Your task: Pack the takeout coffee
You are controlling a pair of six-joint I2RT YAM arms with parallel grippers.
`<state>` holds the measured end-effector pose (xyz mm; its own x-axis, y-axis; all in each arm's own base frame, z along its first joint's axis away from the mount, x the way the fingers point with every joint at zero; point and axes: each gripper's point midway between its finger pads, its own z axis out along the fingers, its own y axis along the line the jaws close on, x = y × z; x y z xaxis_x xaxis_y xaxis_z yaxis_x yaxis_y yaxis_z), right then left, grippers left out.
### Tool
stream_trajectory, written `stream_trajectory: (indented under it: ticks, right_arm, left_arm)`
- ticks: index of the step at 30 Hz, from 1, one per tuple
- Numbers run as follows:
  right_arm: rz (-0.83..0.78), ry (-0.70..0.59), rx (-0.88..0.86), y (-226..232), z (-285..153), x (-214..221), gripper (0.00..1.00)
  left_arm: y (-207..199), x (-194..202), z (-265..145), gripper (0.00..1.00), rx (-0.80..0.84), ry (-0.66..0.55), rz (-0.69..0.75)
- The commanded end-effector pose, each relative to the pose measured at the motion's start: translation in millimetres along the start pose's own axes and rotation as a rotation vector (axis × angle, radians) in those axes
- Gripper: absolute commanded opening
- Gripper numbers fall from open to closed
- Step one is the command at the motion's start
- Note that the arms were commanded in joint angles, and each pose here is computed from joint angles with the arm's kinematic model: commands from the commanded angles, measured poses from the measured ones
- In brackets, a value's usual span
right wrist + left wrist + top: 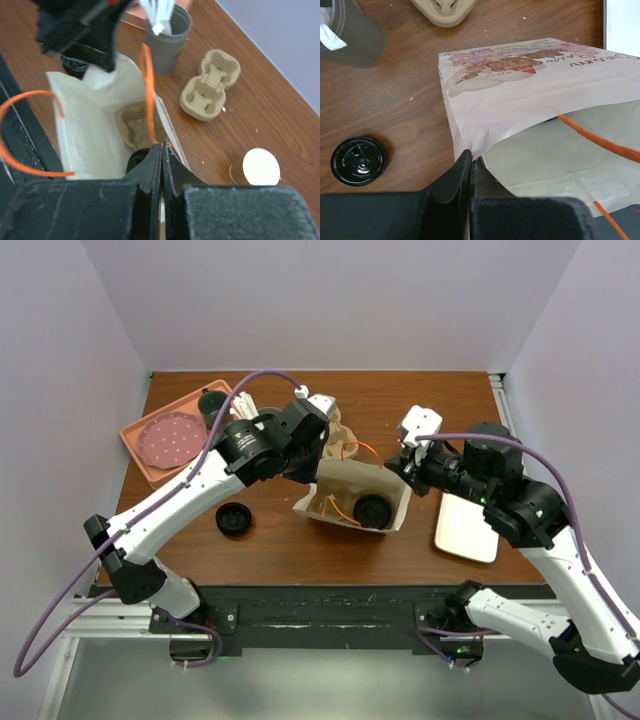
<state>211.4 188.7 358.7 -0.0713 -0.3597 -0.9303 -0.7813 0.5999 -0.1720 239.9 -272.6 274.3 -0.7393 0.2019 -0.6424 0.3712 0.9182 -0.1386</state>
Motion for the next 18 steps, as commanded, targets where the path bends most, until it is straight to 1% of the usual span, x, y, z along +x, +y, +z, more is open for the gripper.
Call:
stream_trajectory:
  ticks: [1,3,4,6,7,9,12,13,16,18]
  right_arm:
    - [-0.148,-0.053,-0.103,23,-6,-23,0.0]
    - [-0.191,-0.045,-0.123,30,-10,-20,0.0]
    - [-0.213,-0.032,-0.156,40,-10,-16,0.0]
    - [-0.262,0.035,-0.173,46,-10,-1,0.0]
    - [-0.282,0.037,-0.195,54,-10,-1,0.0]
    - [-0.317,0.058,-0.167,50,-7,0,0.0]
    - [-0.341,0.048,-0.141,46,-4,-11,0.01]
    - [-0.348,0.066,-0.148,47,2,-8,0.03]
    - [-0.363,0.156,-0.157,51,18,10,0.03]
    - [-0.379,0.18,-0.143,52,21,16,0.04]
  left_arm:
    - [-5,-12,-4,0.0,0.042,-0.05,-0.006]
    - [-4,-10,-6,0.0,0.053,-0.072,-0.015]
    - [-8,-17,-7,0.0,0.076,-0.109,-0.025]
    - [-6,-16,-7,0.0,0.082,-0.133,-0.034]
    - [-5,-20,-10,0.0,0.08,-0.154,-0.042]
    - [-5,-24,-10,0.0,0.075,-0.158,-0.036]
    - [-4,-26,-12,0.0,0.069,-0.161,-0.046]
    - [-3,-28,-13,0.0,0.065,-0.169,-0.05]
    - [3,-39,-20,0.0,0.055,-0.205,-0.08]
    - [5,-42,-25,0.0,0.06,-0.221,-0.09]
